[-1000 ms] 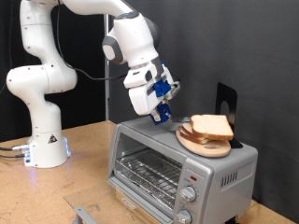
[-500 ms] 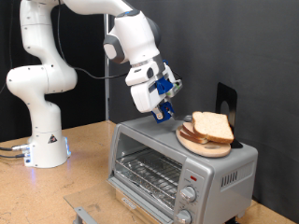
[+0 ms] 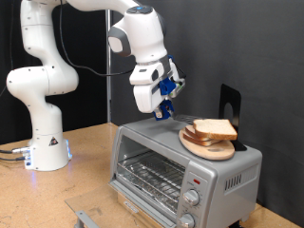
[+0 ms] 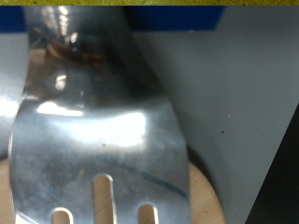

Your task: Make a piece of toast with the oven

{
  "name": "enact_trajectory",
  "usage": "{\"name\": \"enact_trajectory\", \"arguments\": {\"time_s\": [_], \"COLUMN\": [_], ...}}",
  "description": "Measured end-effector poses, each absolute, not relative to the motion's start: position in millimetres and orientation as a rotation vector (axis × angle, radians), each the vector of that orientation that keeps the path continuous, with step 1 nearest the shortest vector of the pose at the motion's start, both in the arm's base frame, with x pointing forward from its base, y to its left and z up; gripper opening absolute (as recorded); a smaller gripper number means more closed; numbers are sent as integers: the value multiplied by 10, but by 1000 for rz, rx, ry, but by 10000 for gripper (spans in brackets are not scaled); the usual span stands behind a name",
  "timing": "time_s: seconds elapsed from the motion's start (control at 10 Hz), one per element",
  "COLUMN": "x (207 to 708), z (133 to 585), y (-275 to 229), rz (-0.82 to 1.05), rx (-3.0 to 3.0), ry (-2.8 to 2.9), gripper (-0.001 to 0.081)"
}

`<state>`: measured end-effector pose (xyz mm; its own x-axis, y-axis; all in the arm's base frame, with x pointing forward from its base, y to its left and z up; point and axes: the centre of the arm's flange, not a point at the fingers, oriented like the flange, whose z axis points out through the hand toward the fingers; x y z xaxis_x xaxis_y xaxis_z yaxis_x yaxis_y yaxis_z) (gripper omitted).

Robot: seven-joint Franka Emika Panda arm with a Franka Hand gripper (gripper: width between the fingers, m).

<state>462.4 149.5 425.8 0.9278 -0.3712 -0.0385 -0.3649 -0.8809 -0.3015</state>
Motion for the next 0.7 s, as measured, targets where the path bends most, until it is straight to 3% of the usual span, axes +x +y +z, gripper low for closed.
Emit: {"name": "enact_trajectory", "arguments": {"time_s": [0.7], "x": [4631], "z": [4266], "y": [1491], "rz": [-34], "rx": [-2777], "ry": [559], "gripper": [491]}}
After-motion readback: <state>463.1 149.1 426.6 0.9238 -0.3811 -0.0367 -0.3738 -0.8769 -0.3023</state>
